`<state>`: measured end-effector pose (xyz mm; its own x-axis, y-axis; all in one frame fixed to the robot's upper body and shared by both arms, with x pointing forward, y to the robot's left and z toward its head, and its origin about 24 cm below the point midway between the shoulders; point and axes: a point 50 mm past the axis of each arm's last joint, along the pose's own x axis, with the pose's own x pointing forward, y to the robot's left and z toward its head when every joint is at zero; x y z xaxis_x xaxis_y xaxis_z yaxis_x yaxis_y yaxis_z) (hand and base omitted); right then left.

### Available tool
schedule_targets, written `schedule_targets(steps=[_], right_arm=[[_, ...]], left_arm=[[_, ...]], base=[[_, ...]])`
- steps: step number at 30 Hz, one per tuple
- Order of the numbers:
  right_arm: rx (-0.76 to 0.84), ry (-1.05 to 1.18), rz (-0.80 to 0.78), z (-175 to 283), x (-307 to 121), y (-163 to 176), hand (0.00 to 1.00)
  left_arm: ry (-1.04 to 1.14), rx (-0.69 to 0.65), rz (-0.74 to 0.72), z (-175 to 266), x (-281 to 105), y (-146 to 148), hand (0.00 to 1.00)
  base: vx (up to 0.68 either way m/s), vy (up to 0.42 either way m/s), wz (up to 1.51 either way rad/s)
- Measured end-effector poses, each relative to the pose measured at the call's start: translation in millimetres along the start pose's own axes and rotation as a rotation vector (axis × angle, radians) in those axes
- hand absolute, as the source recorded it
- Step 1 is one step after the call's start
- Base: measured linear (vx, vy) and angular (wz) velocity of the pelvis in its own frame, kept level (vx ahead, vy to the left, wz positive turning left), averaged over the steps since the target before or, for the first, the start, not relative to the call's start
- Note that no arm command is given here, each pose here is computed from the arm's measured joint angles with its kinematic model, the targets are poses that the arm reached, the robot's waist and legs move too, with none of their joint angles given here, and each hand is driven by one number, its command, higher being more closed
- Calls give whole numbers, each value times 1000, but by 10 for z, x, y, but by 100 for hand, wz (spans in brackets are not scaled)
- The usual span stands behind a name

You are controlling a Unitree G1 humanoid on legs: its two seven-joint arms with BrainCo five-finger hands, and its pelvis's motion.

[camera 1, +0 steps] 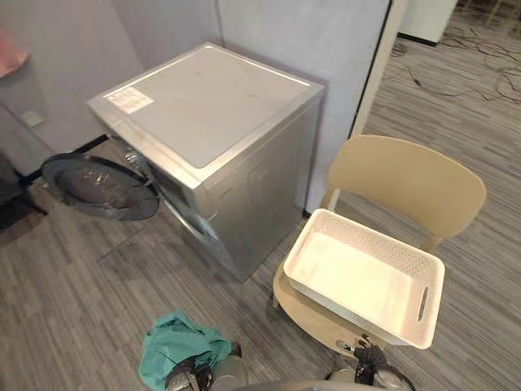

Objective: Pick up the laundry basket with both hands and put the clothes into the washing machine.

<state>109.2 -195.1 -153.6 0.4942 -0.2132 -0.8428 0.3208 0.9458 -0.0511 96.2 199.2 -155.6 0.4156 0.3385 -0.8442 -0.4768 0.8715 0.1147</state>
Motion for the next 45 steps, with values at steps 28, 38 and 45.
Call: schedule_targets(steps=[28,38,45], right_arm=[[78,120,77,-290,-65,199,0],[117,73,-2,-180,-41,-23,0],[96,77,-22,-168,-30,-51,0]], left_arm=[[83,247,40,-141,25,533,100],[23,190,-133,-42,-2,-126,100],[-38,141,-98,62,3,-78,100]], base=[[-34,148,58],[257,1,28],[276,142,-70]])
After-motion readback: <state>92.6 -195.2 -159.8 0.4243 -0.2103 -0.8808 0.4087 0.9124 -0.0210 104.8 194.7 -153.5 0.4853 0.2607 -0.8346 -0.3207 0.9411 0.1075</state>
